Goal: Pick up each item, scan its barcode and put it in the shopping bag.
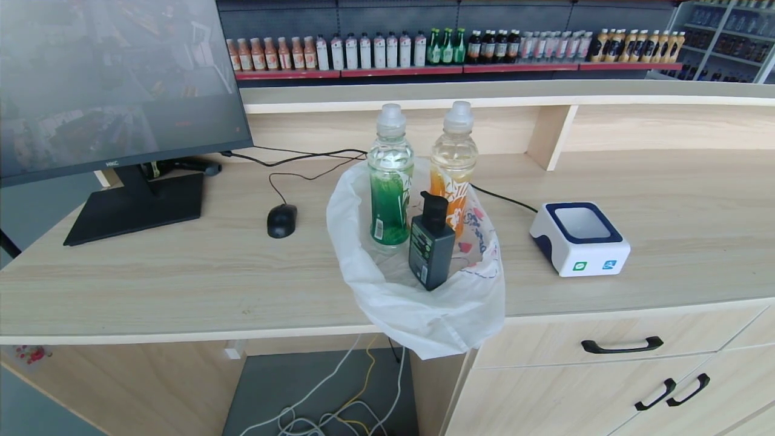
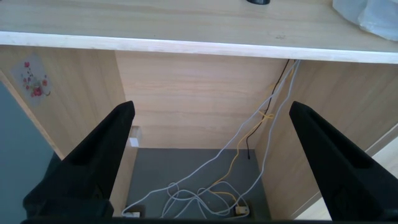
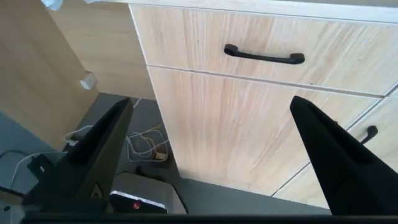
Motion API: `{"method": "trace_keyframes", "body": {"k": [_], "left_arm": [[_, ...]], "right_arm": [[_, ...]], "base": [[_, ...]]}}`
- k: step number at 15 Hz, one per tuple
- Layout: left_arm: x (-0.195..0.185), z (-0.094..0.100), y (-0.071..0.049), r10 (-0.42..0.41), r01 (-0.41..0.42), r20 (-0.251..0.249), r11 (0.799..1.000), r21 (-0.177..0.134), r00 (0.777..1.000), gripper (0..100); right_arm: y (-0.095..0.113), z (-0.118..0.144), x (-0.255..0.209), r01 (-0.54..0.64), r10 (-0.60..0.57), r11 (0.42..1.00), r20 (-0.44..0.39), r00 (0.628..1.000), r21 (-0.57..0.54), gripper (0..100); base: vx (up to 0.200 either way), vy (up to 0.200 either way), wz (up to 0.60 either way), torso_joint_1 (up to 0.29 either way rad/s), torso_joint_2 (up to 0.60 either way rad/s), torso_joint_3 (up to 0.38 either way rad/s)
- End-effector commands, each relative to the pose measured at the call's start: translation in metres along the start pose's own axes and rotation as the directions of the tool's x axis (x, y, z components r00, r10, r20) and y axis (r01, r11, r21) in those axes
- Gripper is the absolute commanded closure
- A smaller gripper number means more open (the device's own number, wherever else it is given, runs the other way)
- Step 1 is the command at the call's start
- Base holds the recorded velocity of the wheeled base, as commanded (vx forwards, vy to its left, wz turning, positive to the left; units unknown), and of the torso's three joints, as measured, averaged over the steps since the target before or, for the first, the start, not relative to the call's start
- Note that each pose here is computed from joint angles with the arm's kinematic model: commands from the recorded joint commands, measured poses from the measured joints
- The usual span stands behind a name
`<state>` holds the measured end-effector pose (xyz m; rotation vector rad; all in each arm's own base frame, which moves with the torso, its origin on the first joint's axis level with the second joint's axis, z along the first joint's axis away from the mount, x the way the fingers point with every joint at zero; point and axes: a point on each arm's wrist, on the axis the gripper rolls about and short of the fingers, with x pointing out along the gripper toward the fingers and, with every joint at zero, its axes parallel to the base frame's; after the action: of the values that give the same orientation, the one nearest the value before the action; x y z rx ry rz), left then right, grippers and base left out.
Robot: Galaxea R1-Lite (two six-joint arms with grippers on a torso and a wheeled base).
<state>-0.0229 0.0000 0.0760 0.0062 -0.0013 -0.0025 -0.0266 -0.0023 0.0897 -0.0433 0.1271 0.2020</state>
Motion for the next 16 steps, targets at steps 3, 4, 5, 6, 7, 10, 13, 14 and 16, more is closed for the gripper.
{"method": "trace_keyframes", "body": {"k": [3, 4, 5, 6, 7, 10, 13, 14, 16], "left_arm": [[0.0, 0.0, 0.0, -0.002, 0.002, 0.0, 1.0, 0.0, 1.0, 0], [0.0, 0.0, 0.0, -0.001, 0.001, 0.0, 1.0, 0.0, 1.0, 0], [0.0, 0.0, 0.0, -0.001, 0.001, 0.0, 1.0, 0.0, 1.0, 0], [0.0, 0.0, 0.0, -0.001, 0.001, 0.0, 1.0, -0.002, 1.0, 0], [0.0, 0.0, 0.0, -0.001, 0.001, 0.0, 1.0, -0.002, 1.0, 0], [0.0, 0.0, 0.0, -0.001, 0.001, 0.0, 1.0, -0.002, 1.0, 0], [0.0, 0.0, 0.0, -0.001, 0.001, 0.0, 1.0, -0.002, 1.0, 0], [0.0, 0.0, 0.0, -0.001, 0.001, 0.0, 1.0, -0.002, 1.0, 0], [0.0, 0.0, 0.0, -0.001, 0.001, 0.0, 1.0, -0.003, 1.0, 0]], "right_arm": [[0.007, -0.005, -0.003, 0.039, -0.039, 0.999, 0.063, 0.997, -0.003, 0], [0.009, -0.006, -0.001, -0.052, 0.054, 0.998, 0.083, 0.995, -0.027, 0], [0.008, -0.007, 0.001, -0.038, 0.042, 0.999, 0.106, 0.993, -0.036, 0], [0.006, -0.008, 0.006, 0.03, -0.014, 0.996, 0.183, 0.983, -0.083, 0], [0.006, -0.006, 0.005, 0.052, -0.028, 0.992, 0.201, 0.979, -0.113, 0], [0.006, -0.009, 0.006, 0.041, -0.027, 0.995, 0.156, 0.987, -0.088, 0], [0.006, -0.009, 0.007, 0.051, -0.045, 0.998, 0.15, 0.988, -0.036, 0], [0.006, -0.009, 0.006, 0.053, -0.046, 0.998, 0.168, 0.985, -0.041, 0], [0.006, -0.009, 0.006, 0.052, -0.044, 0.998, 0.168, 0.985, -0.041, 0]], "base": [[0.0, 0.0, 0.0, 0.0, 0.0, 0.0], [0.0, 0.0, 0.0, 0.0, 0.0, 0.0], [0.0, 0.0, 0.0, 0.0, 0.0, 0.0], [0.0, 0.0, 0.0, 0.0, 0.0, 0.0], [0.0, 0.0, 0.0, 0.0, 0.0, 0.0], [0.0, 0.0, 0.0, 0.0, 0.0, 0.0], [0.0, 0.0, 0.0, 0.0, 0.0, 0.0], [0.0, 0.0, 0.0, 0.0, 0.0, 0.0], [-0.1, 0.0, 0.0, 0.001, 0.0, 0.001]]}}
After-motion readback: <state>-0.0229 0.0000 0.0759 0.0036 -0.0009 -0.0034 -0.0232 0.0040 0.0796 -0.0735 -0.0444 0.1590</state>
